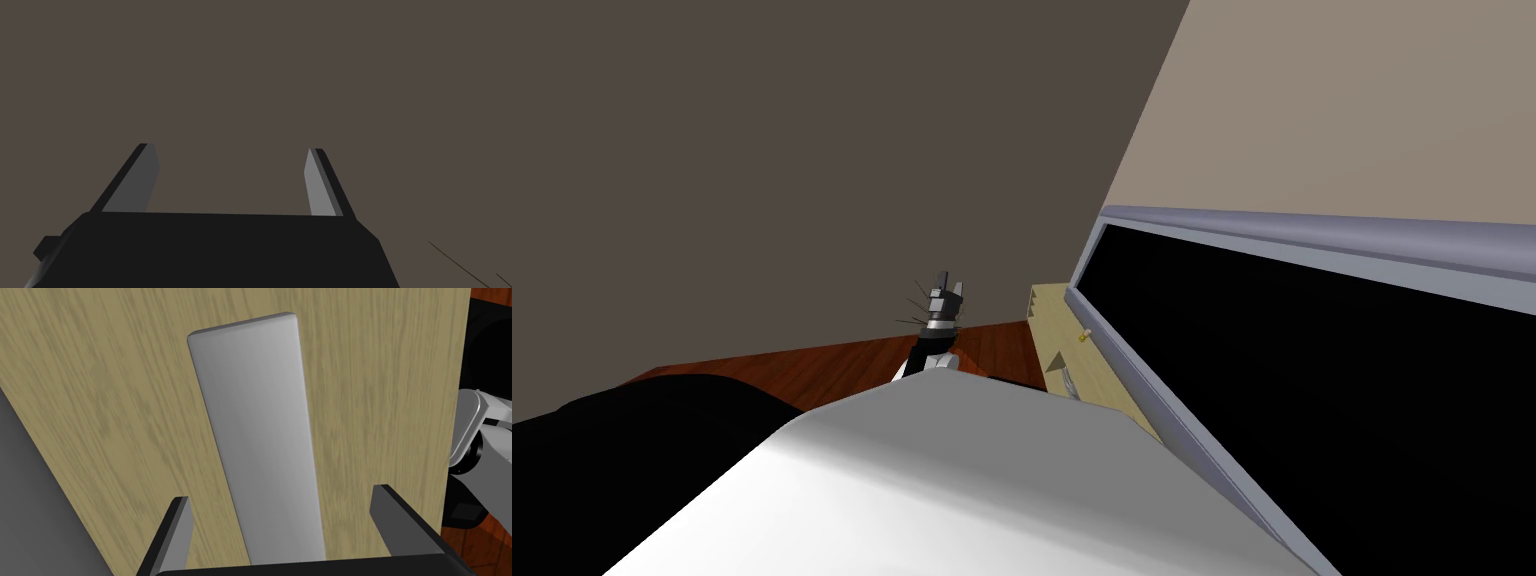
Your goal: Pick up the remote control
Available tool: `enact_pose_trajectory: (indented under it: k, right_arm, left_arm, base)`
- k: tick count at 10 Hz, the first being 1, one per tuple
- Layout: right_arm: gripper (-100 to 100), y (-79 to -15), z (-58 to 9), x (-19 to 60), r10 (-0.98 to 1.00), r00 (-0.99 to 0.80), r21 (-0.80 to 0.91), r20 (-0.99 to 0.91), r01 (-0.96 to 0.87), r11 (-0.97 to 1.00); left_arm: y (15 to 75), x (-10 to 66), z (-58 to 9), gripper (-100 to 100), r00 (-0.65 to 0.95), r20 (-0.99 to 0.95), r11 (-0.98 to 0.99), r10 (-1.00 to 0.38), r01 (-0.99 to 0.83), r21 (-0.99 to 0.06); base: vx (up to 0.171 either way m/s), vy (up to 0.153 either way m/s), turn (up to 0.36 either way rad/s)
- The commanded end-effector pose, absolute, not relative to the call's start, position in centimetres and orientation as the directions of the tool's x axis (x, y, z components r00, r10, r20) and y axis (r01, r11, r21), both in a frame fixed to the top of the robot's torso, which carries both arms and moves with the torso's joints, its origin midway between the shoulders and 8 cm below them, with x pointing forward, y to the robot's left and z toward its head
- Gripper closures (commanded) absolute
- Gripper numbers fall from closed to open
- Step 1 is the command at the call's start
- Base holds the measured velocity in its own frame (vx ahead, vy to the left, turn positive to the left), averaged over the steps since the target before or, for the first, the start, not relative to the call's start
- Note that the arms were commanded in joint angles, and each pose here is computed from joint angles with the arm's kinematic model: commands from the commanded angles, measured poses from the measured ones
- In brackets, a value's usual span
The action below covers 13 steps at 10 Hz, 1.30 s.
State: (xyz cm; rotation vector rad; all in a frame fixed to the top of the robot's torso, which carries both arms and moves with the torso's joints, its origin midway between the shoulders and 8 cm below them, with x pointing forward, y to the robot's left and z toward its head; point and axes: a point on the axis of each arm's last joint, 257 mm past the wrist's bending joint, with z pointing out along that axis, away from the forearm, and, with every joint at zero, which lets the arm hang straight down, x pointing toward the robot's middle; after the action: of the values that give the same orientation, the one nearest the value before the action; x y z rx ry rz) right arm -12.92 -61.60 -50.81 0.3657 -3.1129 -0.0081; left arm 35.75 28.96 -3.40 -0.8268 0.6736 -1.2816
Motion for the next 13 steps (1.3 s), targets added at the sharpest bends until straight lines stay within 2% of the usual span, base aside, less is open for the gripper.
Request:
enact_pose_trajectory:
  k: [1, 2, 13]
  right_arm:
    - [0, -61.6, -50.8, -12.9, -0.232, -0.973, 0.006, 0.007, -0.232, 0.973]
    - [-100, -61.6, -51.0, -13.1, -0.242, -0.970, -0.008, 0.017, -0.242, 0.970]
    - [-100, -59.0, -52.4, -12.2, -0.277, -0.961, -0.005, 0.005, -0.277, 0.961]
  left_arm:
    - [29.0, 35.8, -3.4, 0, 0.173, 0.016, 0.083, -0.985, 0.545, -0.834]
    - [29.0, 35.8, -3.4, 0, 0.173, 0.016, 0.082, -0.985, 0.546, -0.834]
    - [29.0, 35.8, -3.4, 0, 0.173, 0.016, 0.082, -0.985, 0.546, -0.834]
  base:
    - [0.009, -0.013, 0.001]
    - [0.016, -0.048, -0.049]
    - [0.000, -0.003, 0.000]
